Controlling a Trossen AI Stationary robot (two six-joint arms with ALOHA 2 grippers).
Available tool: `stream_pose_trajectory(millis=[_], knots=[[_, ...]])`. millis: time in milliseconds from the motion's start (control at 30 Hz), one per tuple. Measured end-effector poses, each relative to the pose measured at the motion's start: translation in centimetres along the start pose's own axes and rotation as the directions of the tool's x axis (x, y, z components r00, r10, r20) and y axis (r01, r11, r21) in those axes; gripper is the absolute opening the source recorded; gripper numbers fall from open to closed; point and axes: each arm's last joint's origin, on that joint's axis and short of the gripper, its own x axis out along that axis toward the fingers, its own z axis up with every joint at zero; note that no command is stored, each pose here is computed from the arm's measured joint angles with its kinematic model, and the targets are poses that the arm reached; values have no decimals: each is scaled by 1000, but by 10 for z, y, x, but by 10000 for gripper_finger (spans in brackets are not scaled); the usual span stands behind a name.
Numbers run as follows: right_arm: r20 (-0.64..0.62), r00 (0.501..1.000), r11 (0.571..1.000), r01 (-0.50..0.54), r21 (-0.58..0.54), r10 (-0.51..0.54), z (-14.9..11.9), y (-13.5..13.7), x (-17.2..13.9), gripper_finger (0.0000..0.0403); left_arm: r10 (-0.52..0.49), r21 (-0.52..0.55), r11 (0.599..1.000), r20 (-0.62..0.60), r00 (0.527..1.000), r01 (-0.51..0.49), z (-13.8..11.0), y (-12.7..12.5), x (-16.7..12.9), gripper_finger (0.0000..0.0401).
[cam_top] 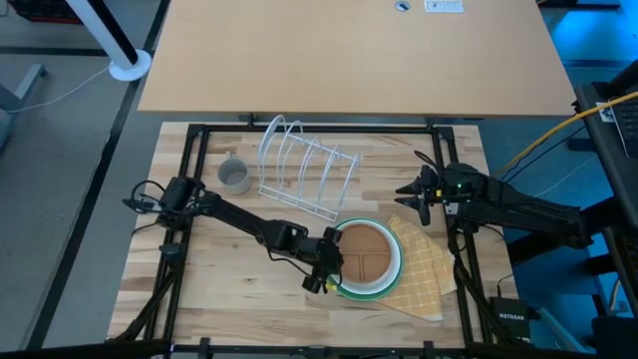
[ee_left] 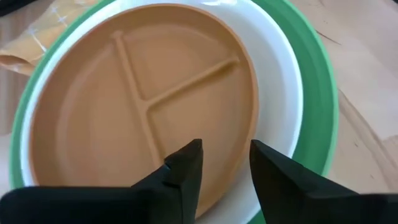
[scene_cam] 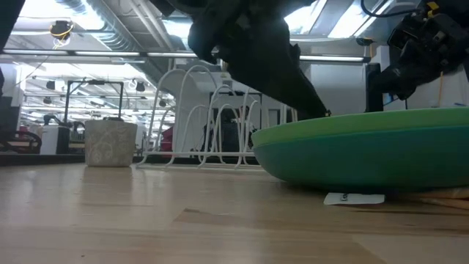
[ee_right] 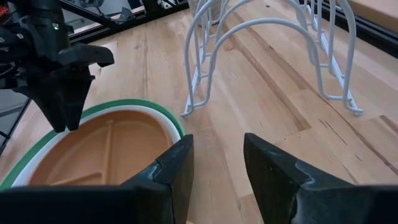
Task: Sort dishes
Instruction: Put the brown plate from top of the white plate onto the white dish rack
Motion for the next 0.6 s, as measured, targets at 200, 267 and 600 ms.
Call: stream_pose_trajectory(millis=[200,267,600], knots=[[0,1000,1000,0,0,0,0,0,0,145,-16,-14,1000,-1,1000,16,-1,2,1,114],[0,1000,1000,0,0,0,0,0,0,145,-20,-27,999,0,1000,20,-1,2,1,114],[0,1000,1000,1,0,-1,0,0,0,145,-28,36,999,-18,999,28,-5,-1,6,113]])
